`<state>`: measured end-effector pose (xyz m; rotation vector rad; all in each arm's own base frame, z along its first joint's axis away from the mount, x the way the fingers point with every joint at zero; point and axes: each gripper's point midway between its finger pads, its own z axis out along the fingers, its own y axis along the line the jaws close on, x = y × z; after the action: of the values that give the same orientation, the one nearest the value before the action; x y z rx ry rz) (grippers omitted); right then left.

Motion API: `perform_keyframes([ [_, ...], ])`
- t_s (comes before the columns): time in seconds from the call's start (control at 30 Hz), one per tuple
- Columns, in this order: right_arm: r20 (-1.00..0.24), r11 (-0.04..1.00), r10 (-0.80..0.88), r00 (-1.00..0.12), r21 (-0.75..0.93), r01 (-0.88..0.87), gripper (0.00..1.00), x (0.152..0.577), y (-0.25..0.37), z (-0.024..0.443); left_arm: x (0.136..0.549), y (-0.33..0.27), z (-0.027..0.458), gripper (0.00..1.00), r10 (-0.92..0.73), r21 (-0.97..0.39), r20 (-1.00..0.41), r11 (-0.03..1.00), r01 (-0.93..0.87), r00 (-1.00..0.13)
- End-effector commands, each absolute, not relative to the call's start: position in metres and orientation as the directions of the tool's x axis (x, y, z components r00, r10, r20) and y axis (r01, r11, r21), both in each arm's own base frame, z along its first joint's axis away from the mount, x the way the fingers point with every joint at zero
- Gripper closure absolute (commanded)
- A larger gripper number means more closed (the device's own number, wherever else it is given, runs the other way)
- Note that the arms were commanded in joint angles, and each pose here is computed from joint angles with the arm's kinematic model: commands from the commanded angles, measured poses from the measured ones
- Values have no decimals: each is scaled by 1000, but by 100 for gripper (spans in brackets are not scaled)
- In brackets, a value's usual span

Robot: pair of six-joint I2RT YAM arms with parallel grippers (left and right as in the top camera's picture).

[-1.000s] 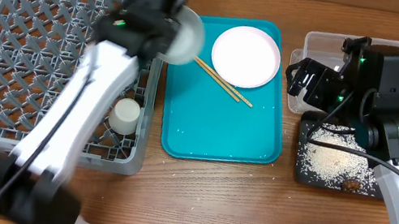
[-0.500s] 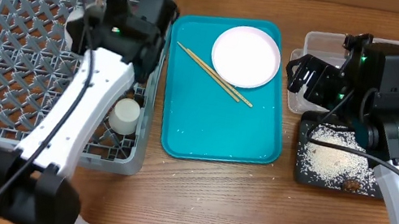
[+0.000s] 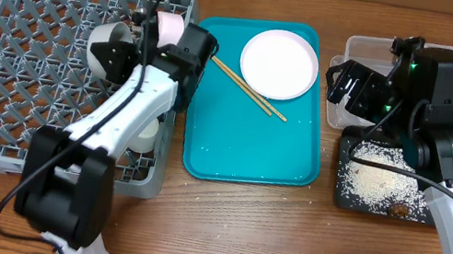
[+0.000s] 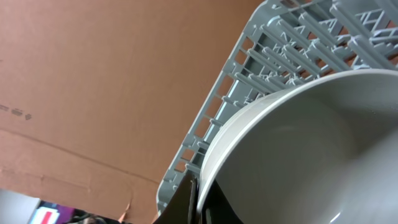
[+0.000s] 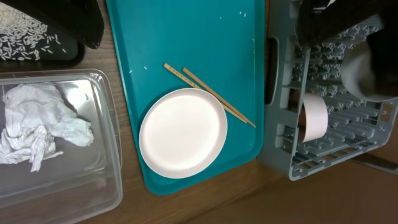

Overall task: Sort waste into correct bins and load items into the dishwasher
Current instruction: 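Lift the grey bowl with left gripper and carry it over the rack, then lower the grey bowl into the rack's top row and release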

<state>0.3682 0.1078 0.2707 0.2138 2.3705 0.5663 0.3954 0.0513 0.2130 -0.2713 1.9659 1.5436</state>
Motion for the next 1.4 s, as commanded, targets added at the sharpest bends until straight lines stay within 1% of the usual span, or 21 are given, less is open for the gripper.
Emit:
perform_keyframes([
  [0.0,-593,897,299,-747,442,8,0,370,105,273,399,52,204,96,229,788,-615,217,-576,-755],
  [0.33,-567,898,299,-768,439,26,0,364,104,267,409,75,185,96,167,723,-691,182,-666,-704],
  [0.4,-566,899,298,-768,438,26,0,364,104,267,410,81,184,96,154,727,-687,179,-663,-711],
  [0.47,-566,899,298,-768,438,26,0,363,104,267,415,85,179,96,143,762,-645,199,-616,-751],
  [0.5,-566,898,299,-768,438,27,0,363,104,267,420,85,173,96,139,790,-605,232,-568,-784],
  [0.57,-567,899,299,-768,438,26,0,364,104,267,438,81,154,96,163,833,-503,353,-426,-849],
  [0.6,-568,898,299,-767,438,25,0,364,104,267,454,75,141,96,224,849,-422,438,-296,-879],
  [0.63,-568,898,299,-767,439,25,0,364,104,267,467,68,133,96,300,853,-355,491,-176,-885],
  [0.67,-568,898,299,-767,438,25,0,364,104,267,476,64,131,96,352,853,-329,510,-115,-876],
  [0.7,-568,899,298,-767,438,25,0,364,104,267,487,61,136,96,392,857,-332,504,-102,-858],
  [0.77,-565,899,298,-769,437,27,0,363,104,266,502,62,161,96,423,874,-379,455,-169,-823],
  [0.87,-563,899,298,-771,437,29,0,363,104,266,519,60,196,96,489,896,-400,385,-220,-775],
  [0.97,-562,899,298,-771,436,29,0,363,104,266,530,59,218,96,525,887,-443,372,-272,-726],
  [1.07,-562,899,297,-772,436,29,0,362,104,265,536,64,221,96,546,886,-447,379,-267,-709],
  [1.13,-561,900,297,-773,436,30,0,362,104,265,535,71,220,96,535,887,-445,375,-270,-718],
  [1.37,-560,900,297,-774,435,30,0,362,104,265,522,108,223,96,431,854,-508,363,-372,-746],
])
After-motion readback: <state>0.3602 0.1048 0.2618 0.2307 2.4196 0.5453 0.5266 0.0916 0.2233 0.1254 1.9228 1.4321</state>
